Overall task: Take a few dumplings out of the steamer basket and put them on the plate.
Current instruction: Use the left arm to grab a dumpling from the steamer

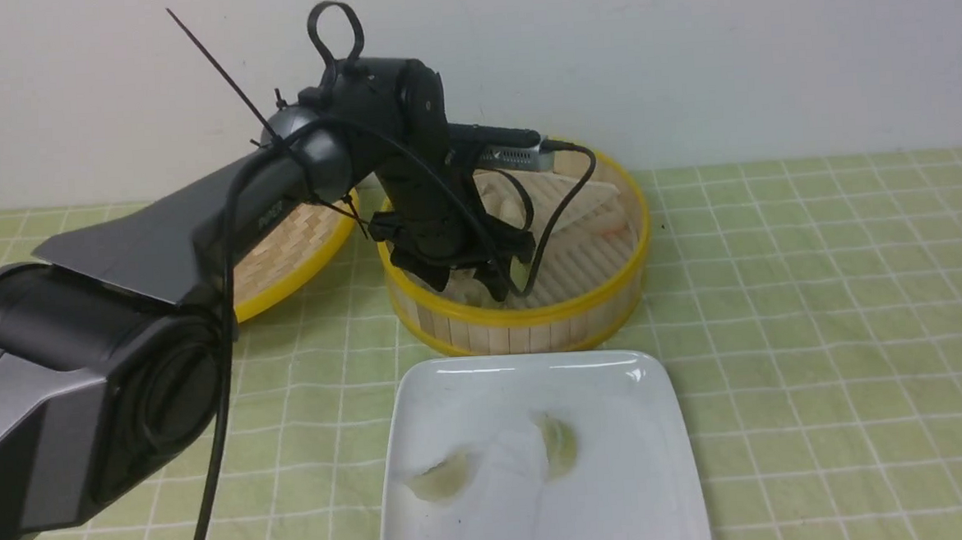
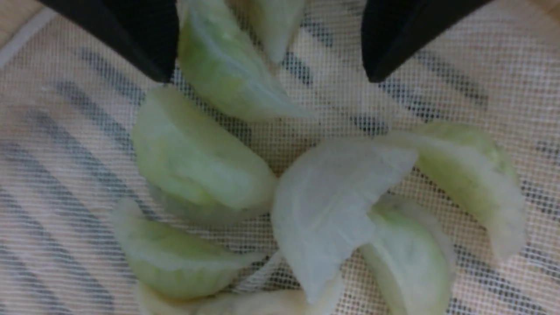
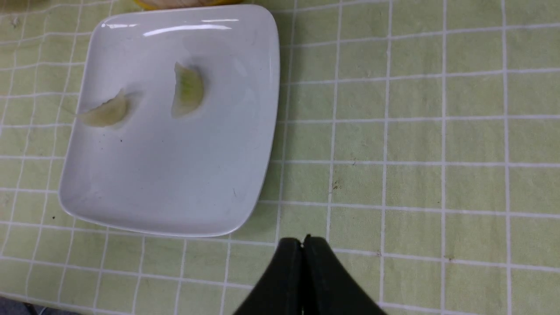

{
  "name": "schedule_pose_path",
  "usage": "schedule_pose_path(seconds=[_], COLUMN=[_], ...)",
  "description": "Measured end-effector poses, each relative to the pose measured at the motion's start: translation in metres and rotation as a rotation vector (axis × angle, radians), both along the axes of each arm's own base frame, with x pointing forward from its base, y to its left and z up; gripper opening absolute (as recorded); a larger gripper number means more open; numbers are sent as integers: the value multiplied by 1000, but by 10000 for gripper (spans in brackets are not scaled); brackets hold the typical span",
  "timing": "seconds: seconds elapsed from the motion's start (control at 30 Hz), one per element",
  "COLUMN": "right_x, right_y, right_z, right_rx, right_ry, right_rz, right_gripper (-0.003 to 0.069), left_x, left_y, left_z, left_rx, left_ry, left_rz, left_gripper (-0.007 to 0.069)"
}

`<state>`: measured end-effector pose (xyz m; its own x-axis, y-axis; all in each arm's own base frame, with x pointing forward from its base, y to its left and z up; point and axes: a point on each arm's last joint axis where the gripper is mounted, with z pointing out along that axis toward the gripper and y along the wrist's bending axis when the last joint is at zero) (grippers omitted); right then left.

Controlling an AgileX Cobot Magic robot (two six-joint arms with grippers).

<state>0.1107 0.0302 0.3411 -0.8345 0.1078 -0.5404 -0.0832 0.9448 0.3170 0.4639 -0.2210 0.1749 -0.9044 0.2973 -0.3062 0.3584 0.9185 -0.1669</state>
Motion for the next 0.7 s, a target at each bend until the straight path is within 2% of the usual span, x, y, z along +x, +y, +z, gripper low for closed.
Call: schedule_pose_path(seconds=[0.13, 0.2, 0.33, 0.4, 0.67, 0.7], right_x=[0, 0, 0, 0, 0, 0], right_y=[0, 0, 0, 0, 0, 0], right_z=[0, 0, 0, 0, 0, 0], right_rx=[0, 0, 0, 0, -5, -4], right_ry=[0, 0, 0, 1, -1, -1], right_rz=[0, 0, 0, 0, 8, 8], right_gripper=[-15, -15, -15, -15, -15, -15], left_x=[1, 2, 2, 2, 4, 4], left_y=[-1, -1, -2, -2, -3, -3], left_z=[-6, -7, -5, 0, 42, 56], left_rx=[-1, -1, -13, -12, -12, -25], left_ry=[5, 5, 11, 13, -21, -53], left_rz=[5, 10, 17, 12, -26, -28], left_gripper=[492, 453, 268, 215, 214, 214])
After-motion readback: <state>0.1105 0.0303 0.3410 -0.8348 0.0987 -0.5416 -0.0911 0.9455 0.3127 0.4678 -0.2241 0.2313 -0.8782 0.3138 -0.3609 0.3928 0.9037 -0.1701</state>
